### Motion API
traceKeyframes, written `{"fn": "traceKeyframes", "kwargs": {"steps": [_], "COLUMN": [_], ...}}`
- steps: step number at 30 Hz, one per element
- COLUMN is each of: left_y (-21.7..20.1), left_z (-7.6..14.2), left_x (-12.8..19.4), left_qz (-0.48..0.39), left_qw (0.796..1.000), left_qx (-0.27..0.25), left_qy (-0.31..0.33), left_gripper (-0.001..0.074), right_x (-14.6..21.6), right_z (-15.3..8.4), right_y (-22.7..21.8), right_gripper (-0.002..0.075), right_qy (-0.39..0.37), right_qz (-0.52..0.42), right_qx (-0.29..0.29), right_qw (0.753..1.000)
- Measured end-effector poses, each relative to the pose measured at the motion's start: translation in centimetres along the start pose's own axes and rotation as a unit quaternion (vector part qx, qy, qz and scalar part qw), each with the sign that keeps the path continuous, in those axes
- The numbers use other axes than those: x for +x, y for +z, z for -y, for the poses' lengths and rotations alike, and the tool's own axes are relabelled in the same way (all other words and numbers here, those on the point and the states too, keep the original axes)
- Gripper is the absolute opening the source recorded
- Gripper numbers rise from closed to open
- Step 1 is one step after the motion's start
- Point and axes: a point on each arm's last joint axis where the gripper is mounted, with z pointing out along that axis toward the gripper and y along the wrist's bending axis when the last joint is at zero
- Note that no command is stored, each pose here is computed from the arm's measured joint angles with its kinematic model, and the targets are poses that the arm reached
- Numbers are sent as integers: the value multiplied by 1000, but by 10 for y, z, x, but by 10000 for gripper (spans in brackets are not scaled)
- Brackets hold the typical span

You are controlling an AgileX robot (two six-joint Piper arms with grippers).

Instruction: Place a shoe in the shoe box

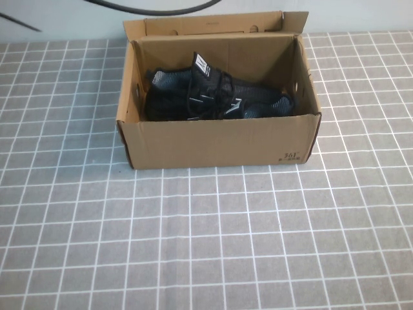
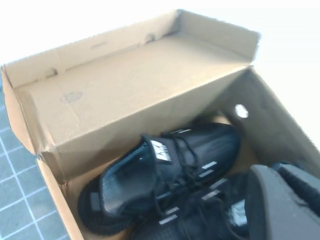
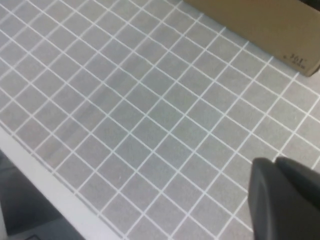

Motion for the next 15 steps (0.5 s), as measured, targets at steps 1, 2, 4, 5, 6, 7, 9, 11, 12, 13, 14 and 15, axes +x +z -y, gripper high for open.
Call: {"fn": "traceKeyframes", "kwargs": {"steps": [1, 2, 4, 5, 6, 7, 9, 11, 12, 13, 14, 15], "left_y": [-12, -19, -40, -48, -57, -65, -80, -98, -108, -118, -126, -136], "left_z": [6, 8, 16, 18, 20, 22, 26, 31, 34, 37, 39, 42], "left_x": [0, 1, 6, 9, 14, 21, 34, 51, 61, 73, 81, 95], "left_qz": [4, 3, 3, 1, -3, -10, -13, -3, 9, 23, 42, 61], "left_qw": [1000, 1000, 1000, 1000, 1000, 1000, 1000, 1000, 1000, 1000, 999, 998], "left_qx": [2, 4, 5, 6, 5, 5, 4, 0, -3, -7, -11, -16], "left_qy": [5, 8, 13, 12, 12, 12, 9, 5, 3, 4, 5, 7], "left_gripper": [3, 2, 1, 1, 1, 1, 1, 1, 1, 1, 1, 1], "right_x": [3, 6, 14, 19, 23, 27, 36, 46, 52, 59, 65, 71], "right_z": [-2, -4, -8, -10, -13, -14, -18, -22, -24, -26, -28, -30], "right_y": [-5, -11, -25, -32, -40, -45, -57, -68, -74, -79, -84, -89], "right_gripper": [-16, -16, -16, -16, -16, -16, -16, -16, -16, -16, -16, -16], "right_qy": [-1, -2, -8, -11, -14, -17, -20, -20, -19, -18, -16, -13], "right_qz": [5, 15, 38, 50, 62, 71, 95, 117, 128, 139, 150, 161], "right_qx": [0, 0, 1, 2, 3, 4, 5, 5, 6, 6, 6, 5], "right_qw": [1000, 1000, 999, 999, 998, 997, 995, 993, 992, 990, 989, 987]}}
